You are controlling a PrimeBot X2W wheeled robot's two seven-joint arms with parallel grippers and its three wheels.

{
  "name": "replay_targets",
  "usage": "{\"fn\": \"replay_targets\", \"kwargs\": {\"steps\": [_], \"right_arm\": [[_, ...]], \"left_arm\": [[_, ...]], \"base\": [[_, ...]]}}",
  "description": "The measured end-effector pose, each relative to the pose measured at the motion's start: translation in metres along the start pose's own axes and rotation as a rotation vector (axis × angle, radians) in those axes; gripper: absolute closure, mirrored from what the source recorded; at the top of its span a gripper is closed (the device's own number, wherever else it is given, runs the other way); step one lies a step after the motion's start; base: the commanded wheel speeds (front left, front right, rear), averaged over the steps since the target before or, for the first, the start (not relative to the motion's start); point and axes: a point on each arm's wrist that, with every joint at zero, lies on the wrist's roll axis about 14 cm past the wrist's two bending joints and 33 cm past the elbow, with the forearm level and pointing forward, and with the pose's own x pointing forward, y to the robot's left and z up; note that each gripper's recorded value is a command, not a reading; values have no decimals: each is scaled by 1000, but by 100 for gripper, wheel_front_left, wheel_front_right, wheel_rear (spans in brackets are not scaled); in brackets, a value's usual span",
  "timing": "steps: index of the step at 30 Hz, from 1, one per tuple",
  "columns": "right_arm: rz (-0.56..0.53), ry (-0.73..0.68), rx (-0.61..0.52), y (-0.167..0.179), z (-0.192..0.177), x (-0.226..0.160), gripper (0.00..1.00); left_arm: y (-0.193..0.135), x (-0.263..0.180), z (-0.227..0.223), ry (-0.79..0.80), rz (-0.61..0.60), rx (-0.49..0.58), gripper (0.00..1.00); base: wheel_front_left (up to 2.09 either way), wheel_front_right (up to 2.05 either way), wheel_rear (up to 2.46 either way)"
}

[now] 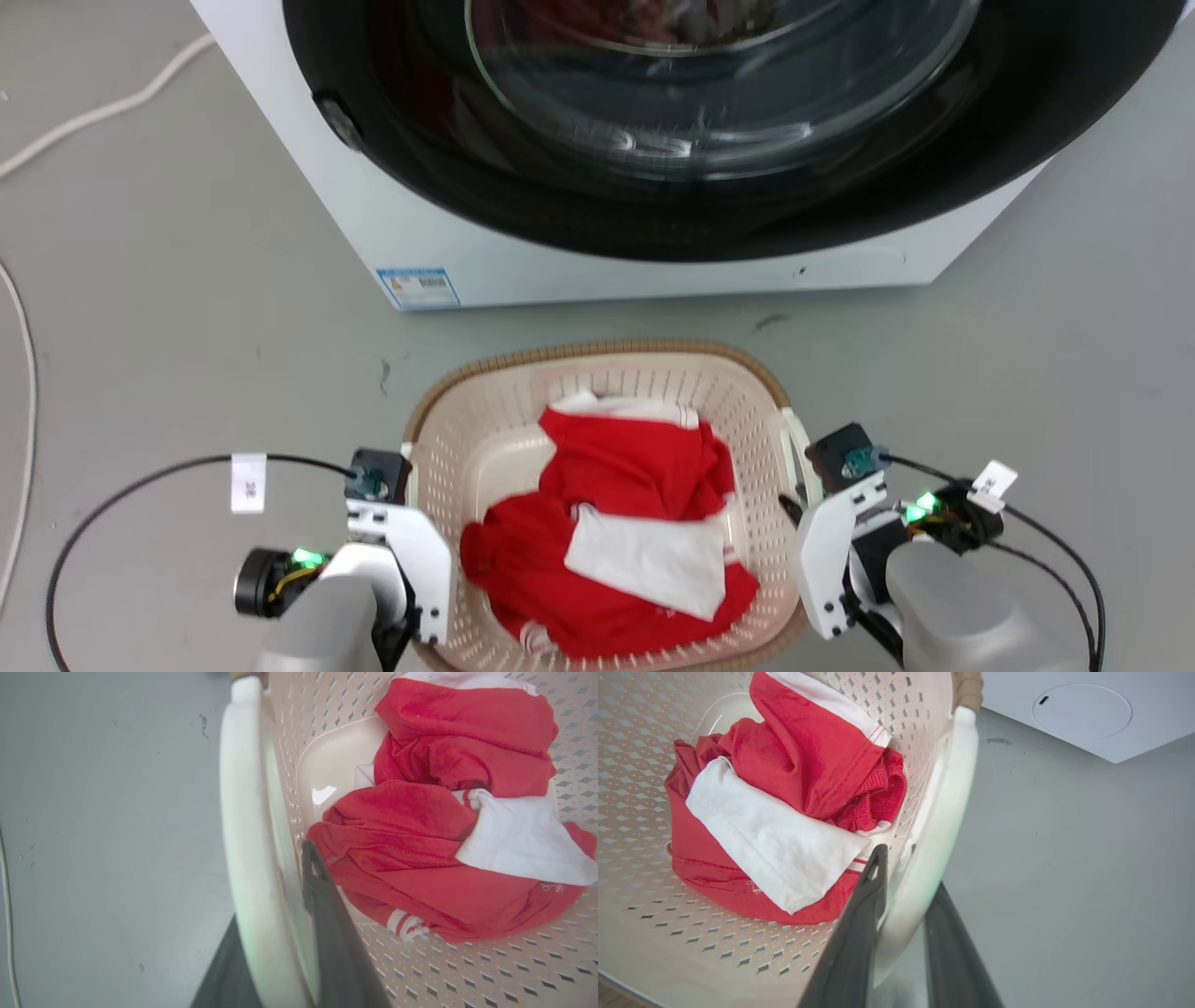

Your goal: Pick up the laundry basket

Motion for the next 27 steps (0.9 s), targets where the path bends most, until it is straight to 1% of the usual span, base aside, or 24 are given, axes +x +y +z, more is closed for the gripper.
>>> {"fn": "replay_targets", "kwargs": {"steps": [8,16,27], "right_arm": [[-18,6,8,10,-9,-33,100],[-31,2,-7,18,-13,-57,100],[-43,-21,-22,23,-5,-73,100]], "left_arm": [[-13,-33,-16,23,-12,-4,100],[-20,-60,-23,15,-19,-8,100],[-19,-79,-10,-39,-15,4,100]], "base": [[0,0,0],[0,0,0],[0,0,0]]}}
